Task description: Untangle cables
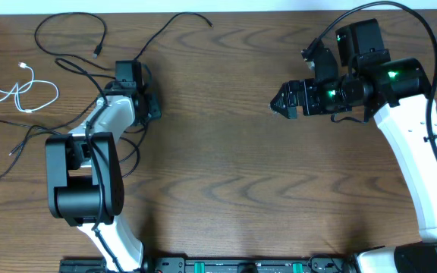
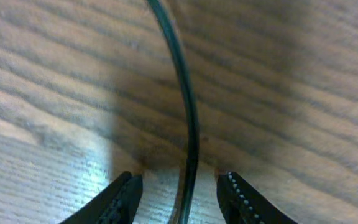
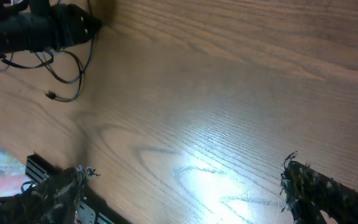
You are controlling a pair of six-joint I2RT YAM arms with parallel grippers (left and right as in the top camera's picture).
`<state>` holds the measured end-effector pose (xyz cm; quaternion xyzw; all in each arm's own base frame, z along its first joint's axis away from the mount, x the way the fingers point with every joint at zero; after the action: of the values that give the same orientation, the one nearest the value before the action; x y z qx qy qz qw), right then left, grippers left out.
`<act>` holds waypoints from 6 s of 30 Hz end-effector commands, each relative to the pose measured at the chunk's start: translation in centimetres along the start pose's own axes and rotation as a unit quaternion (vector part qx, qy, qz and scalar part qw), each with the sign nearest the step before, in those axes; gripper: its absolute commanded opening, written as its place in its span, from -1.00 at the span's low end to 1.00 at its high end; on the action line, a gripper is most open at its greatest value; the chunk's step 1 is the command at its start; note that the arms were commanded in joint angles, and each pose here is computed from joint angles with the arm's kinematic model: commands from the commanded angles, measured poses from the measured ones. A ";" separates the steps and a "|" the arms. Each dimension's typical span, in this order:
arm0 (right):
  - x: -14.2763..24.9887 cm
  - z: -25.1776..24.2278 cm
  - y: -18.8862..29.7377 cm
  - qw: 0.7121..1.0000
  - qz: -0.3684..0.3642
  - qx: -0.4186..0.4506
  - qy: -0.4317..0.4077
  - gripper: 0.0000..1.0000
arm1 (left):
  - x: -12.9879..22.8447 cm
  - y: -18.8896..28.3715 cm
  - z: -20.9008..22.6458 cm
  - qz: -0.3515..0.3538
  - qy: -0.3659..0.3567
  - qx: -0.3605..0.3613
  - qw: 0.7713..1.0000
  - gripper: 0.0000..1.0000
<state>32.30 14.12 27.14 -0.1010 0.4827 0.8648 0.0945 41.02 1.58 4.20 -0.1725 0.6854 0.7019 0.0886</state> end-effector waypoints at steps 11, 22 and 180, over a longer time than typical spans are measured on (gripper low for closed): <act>0.1 0.2 -0.3 1.000 0.005 0.000 0.010 0.99 | 1.1 -0.7 0.2 0.024 -0.001 -0.007 1.000 -0.71; 0.1 0.2 -0.3 1.000 0.004 0.000 0.011 0.99 | 4.2 -0.2 0.5 0.099 0.025 -0.014 0.995 -0.85; 12.5 -15.5 2.0 0.814 -0.552 0.118 0.136 0.99 | 10.5 34.4 -1.2 -0.211 0.017 0.151 0.966 0.99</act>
<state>21.23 0.70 18.08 -0.4423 0.4553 0.5899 0.4992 19.10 -2.44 31.95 -0.3092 0.7395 0.5494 0.2359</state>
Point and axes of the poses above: each gripper's point midway between its finger pads, its own y axis back along the fingers, its own z axis along the line the jaws close on, x = y × z, the point moved 4 cm from there along y, back along the fingers, and after that the axes turned 11 degrees about -y, right-handed, at the moved point
